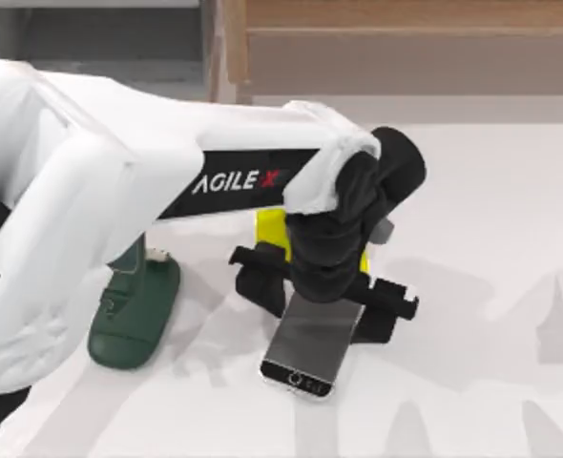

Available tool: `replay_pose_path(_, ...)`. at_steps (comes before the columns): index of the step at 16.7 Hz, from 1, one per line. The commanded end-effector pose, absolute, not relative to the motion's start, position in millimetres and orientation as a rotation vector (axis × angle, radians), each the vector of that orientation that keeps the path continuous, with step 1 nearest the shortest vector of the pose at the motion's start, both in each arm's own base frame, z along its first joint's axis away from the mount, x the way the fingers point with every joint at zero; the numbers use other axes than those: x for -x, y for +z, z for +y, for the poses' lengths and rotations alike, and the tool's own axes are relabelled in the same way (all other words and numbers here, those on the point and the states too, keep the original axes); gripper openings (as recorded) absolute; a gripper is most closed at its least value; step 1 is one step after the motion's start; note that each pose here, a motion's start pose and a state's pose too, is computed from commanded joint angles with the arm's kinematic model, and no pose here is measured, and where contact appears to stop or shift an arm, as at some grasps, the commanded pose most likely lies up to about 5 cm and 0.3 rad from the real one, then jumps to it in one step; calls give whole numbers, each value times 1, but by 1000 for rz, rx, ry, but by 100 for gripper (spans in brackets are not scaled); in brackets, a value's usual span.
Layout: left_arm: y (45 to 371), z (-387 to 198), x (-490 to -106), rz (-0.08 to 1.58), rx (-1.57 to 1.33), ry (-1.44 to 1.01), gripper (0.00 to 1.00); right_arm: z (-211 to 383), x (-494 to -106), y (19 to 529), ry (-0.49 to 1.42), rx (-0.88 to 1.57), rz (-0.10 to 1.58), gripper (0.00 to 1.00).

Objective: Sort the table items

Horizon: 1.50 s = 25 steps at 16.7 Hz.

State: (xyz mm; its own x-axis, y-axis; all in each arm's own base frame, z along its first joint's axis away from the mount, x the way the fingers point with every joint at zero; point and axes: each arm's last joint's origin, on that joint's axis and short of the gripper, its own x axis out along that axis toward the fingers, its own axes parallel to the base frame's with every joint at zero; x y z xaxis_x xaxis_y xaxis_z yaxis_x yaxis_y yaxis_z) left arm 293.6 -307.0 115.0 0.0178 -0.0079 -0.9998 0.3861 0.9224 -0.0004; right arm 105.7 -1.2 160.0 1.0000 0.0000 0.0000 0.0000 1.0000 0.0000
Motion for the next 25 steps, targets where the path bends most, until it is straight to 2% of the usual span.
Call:
replay_pose_path(7, 143, -307, -293, 1531, -308, -313, 0, -1, -106, 160, 0, 0, 0, 100)
replay_pose_path(11, 141, -307, -294, 1532, -310, -312, 0, -1, -106, 160, 0, 0, 0, 100)
replay_pose_path(13, 152, -306, -294, 1480, -295, -327, 0, -1, -106, 160, 0, 0, 0, 100)
replay_pose_path(16, 187, -296, -294, 1311, -243, -360, 0, -1, -106, 160, 0, 0, 0, 100)
replay_pose_path(20, 256, -258, -280, 988, -130, -381, 0, -1, -106, 160, 0, 0, 0, 100)
replay_pose_path(23, 296, -212, -253, 760, -50, -364, 0, -1, -106, 160, 0, 0, 0, 100)
replay_pose_path(25, 306, -177, -227, 643, -15, -341, 0, -1, -106, 160, 0, 0, 0, 100)
